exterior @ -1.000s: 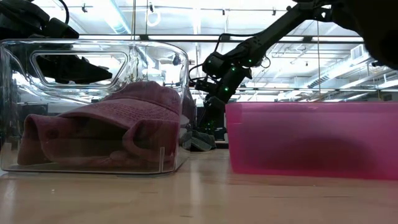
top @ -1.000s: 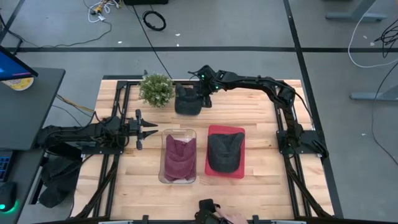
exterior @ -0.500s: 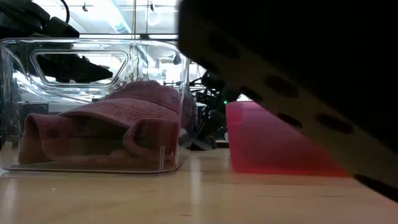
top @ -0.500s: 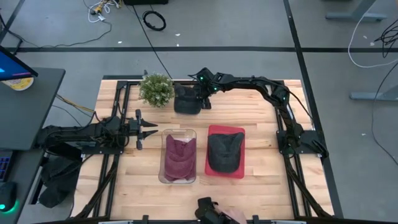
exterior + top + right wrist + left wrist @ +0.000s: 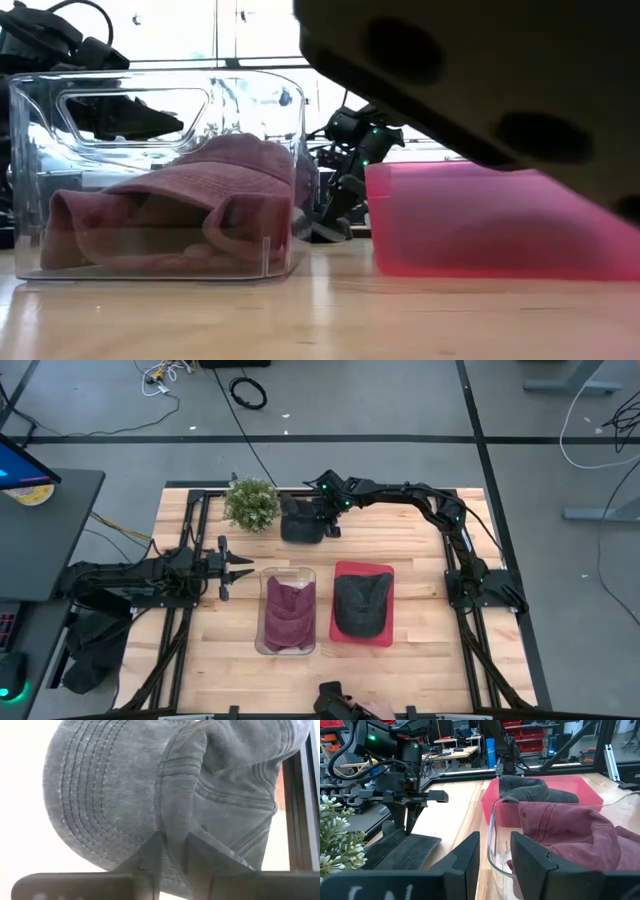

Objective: Pick & Place hat
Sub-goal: Put the black cap into the red bin

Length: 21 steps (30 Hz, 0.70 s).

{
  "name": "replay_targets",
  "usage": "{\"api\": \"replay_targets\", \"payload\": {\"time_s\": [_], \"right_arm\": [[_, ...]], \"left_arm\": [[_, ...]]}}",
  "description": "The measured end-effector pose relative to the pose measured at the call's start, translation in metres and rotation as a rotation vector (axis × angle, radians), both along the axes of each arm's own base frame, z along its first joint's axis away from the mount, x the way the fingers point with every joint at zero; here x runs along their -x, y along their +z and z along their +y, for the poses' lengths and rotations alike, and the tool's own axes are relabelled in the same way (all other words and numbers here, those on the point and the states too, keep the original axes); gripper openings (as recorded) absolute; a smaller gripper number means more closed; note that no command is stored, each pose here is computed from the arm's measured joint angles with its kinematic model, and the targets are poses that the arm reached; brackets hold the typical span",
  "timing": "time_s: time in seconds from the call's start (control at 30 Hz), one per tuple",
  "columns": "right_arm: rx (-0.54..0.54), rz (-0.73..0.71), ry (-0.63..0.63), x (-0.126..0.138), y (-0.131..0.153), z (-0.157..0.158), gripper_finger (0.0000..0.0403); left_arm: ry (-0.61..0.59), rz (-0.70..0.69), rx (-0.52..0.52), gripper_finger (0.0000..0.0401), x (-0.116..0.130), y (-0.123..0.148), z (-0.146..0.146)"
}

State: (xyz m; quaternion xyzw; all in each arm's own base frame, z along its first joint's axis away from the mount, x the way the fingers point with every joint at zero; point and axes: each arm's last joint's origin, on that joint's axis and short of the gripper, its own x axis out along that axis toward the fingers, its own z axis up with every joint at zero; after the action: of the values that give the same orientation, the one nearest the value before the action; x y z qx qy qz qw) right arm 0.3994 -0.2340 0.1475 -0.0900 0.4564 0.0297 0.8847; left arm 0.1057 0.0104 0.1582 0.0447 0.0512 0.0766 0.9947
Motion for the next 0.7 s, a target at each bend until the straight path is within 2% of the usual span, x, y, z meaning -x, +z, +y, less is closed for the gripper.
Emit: {"api": "replay_targets", "payload": {"time_s": [0.7], "right_arm": [[-0.010,0.005,-0.024,0.0025,0.0069,0.0013,0.0071]], "left_arm": [[0.000,0.000,0.000,0.0115,0.0000,0.0000,0.0000]]}}
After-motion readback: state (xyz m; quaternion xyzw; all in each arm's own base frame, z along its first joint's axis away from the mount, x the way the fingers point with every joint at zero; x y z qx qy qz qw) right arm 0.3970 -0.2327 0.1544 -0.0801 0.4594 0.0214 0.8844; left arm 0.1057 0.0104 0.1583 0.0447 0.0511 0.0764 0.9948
